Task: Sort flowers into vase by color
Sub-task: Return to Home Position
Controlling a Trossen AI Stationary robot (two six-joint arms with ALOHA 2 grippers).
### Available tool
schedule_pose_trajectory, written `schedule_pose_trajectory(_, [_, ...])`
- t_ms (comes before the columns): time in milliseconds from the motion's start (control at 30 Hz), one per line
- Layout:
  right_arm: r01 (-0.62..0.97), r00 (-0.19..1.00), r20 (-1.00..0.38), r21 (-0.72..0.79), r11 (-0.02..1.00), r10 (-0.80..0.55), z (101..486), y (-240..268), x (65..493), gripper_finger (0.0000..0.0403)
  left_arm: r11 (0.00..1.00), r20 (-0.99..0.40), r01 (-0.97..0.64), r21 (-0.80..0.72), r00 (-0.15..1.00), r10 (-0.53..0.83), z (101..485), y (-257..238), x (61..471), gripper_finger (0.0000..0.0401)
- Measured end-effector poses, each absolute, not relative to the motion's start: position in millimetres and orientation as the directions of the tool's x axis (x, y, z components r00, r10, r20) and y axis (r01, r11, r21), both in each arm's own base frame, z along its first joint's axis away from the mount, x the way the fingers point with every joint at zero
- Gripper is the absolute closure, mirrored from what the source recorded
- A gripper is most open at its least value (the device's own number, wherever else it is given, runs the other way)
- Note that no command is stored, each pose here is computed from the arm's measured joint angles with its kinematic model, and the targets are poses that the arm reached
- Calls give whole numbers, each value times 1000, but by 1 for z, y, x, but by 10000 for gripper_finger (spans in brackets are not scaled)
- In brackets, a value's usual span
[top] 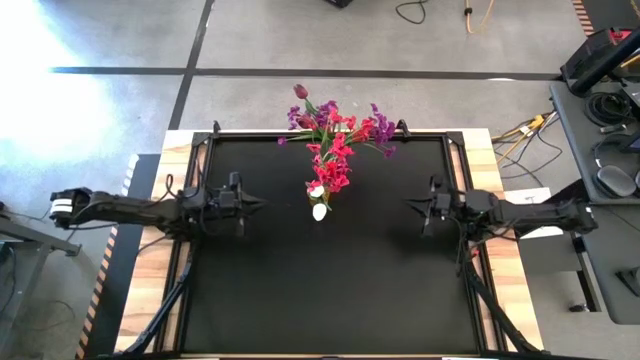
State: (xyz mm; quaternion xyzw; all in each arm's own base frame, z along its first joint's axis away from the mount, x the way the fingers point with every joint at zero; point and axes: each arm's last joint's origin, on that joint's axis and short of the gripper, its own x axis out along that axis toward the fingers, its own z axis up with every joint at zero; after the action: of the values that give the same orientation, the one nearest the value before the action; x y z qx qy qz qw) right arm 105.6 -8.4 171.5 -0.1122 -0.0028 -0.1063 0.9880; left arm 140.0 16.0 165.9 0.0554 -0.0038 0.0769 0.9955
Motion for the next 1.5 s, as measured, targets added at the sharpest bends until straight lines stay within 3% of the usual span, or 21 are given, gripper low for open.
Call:
schedule_pose_trajectory(200, [221,975,73,-232,947,-210,174,-9,98,391,968,-15,-212,131,976,216,166,17,130,401])
schedule_pose_trajectory(533, [139,990,26,-187,973,-136,169,-10,97,391,974,109,-213,81,973,204,179,15,109,401])
schedule_pose_trajectory(700, [141,990,37,-199,970,-137,170,-10,96,391,975,90,-212,72,975,206,175,14,99,401])
schedule_pose_trajectory(1167, [384,923,62,-206,900,-379,172,-17,95,390,936,44,-342,84,940,340,170,20,95,401])
schedule_pose_trajectory(1500, [394,915,-6,-203,896,-404,167,-18,99,390,928,-51,-358,-101,933,355,163,23,101,401])
